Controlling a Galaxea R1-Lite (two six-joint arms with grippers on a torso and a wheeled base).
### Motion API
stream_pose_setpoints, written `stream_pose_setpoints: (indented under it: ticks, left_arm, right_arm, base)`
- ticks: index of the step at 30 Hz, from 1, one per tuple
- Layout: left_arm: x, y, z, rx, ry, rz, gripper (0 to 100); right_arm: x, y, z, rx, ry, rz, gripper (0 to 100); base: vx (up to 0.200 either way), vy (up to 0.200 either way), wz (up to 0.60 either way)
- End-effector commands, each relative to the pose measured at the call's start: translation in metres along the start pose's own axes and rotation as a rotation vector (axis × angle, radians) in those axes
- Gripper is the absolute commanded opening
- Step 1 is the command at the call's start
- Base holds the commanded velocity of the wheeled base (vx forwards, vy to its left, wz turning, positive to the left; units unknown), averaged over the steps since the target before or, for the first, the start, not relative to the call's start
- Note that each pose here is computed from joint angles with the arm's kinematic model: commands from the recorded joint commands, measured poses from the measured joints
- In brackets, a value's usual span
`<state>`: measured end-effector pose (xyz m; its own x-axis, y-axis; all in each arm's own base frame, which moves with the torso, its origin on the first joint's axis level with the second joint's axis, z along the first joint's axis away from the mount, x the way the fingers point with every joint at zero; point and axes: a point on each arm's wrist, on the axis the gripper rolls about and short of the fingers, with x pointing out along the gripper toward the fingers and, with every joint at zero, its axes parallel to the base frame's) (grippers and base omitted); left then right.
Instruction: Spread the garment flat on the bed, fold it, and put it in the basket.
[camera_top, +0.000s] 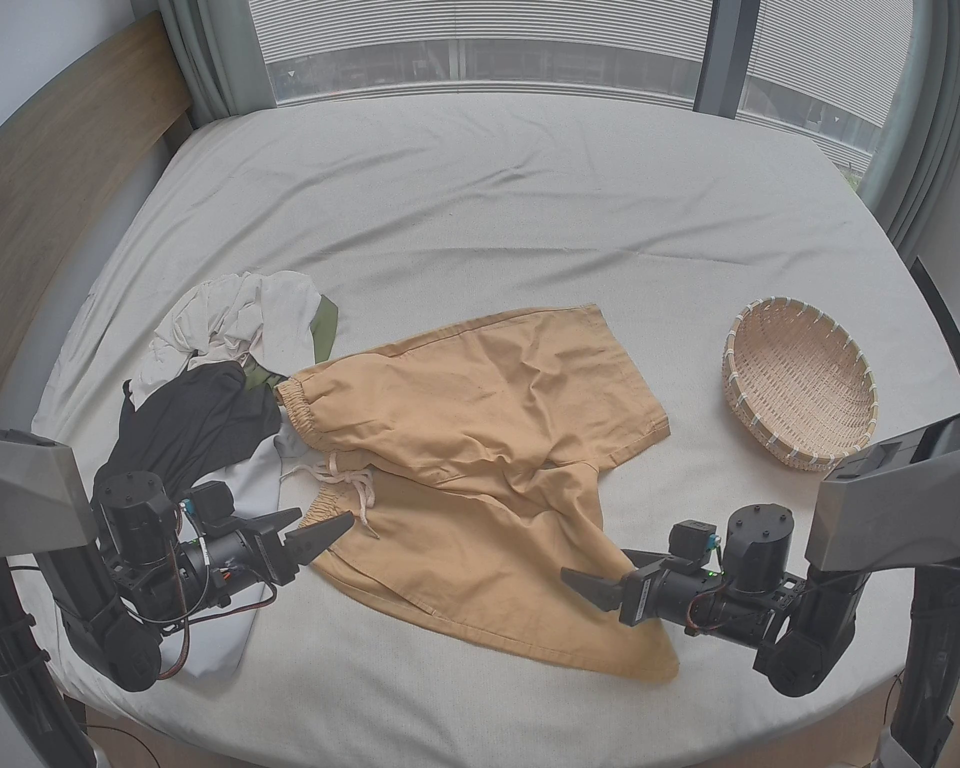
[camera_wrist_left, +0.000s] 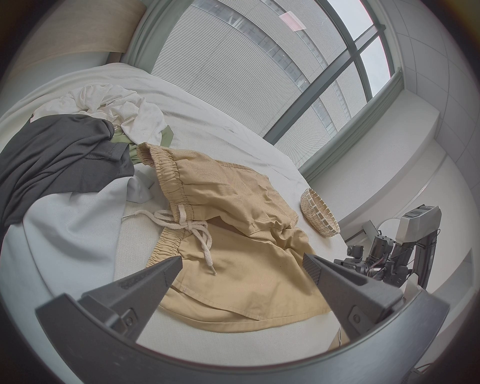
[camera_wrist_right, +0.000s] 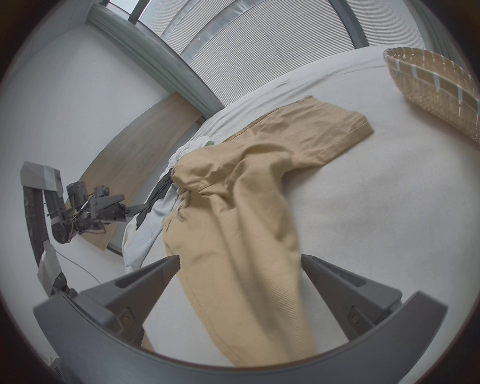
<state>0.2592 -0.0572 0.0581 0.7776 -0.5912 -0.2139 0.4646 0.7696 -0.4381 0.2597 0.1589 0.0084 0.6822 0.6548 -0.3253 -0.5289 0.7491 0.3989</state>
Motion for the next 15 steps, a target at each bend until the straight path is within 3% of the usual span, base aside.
stream_pose_setpoints:
  ticks: [1,15]
  left_arm:
    - [-0.001,0.000,0.000,0.000,-0.001,0.000,100]
    - [-0.001,0.000,-0.002,-0.003,0.008,0.003,100]
  right_arm:
    - [0.001,0.016,-0.011,0.009,0.046,0.050,100]
    - [-0.005,0.062,-0.006,-0.003,0.032,0.192,100]
  base:
    - [0.000,0.000,0.00]
    - [0.000,0.000,0.00]
